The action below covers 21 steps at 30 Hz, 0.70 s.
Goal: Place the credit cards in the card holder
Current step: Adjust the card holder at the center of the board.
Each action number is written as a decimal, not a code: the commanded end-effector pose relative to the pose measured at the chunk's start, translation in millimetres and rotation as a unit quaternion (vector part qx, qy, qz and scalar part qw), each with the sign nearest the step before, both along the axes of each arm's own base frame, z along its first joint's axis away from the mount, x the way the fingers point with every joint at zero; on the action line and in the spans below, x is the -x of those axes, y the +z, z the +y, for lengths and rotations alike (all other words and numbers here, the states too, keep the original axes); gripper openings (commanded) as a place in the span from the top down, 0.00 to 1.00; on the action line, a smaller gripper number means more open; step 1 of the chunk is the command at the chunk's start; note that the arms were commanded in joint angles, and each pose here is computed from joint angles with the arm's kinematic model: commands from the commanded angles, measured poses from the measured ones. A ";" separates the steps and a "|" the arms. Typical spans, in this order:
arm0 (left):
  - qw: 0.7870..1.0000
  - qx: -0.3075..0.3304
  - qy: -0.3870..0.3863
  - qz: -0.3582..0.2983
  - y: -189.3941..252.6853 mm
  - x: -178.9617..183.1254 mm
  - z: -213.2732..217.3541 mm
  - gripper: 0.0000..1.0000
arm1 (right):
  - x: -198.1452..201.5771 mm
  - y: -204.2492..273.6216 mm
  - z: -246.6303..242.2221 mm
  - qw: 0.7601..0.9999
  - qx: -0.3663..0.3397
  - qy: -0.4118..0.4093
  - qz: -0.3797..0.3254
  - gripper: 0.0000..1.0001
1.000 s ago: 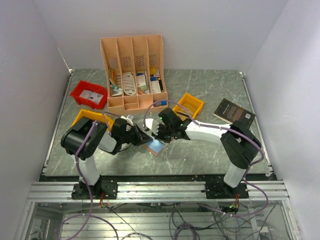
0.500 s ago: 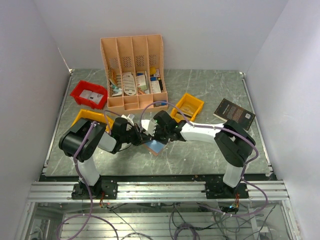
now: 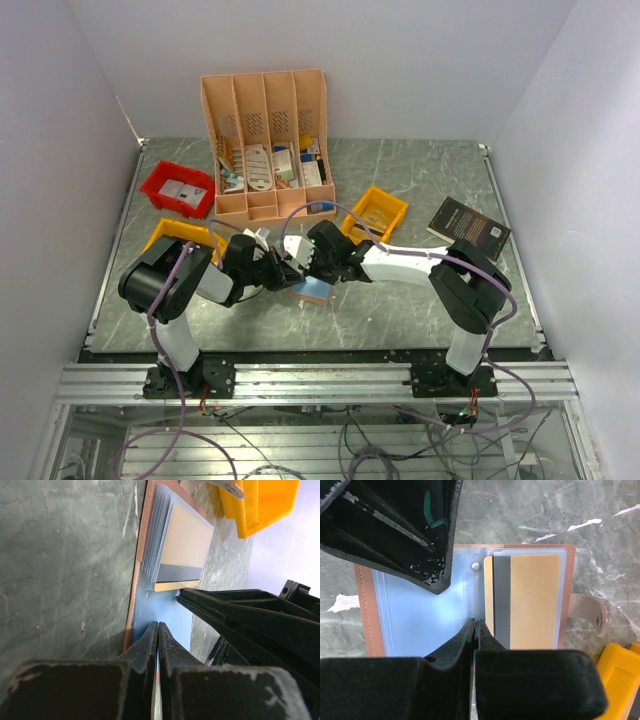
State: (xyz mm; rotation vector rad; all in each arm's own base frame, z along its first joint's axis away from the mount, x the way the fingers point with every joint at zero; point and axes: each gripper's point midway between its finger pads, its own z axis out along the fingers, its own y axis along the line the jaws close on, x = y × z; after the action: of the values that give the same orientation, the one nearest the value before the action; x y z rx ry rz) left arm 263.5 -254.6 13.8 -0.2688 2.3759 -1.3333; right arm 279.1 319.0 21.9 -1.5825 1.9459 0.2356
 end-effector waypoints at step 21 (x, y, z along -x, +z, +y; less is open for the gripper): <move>0.974 -0.192 0.058 -0.109 35.7 -64.2 39.7 0.76 | -68.2 12.8 -48.9 0.993 -0.045 -0.102 0.030 1.00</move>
State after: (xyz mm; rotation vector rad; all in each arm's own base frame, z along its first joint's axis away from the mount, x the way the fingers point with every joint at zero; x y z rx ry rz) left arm 305.4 -220.0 66.7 -0.1668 2.2589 -0.9267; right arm 337.0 280.0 39.3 -1.3343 2.0665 0.3890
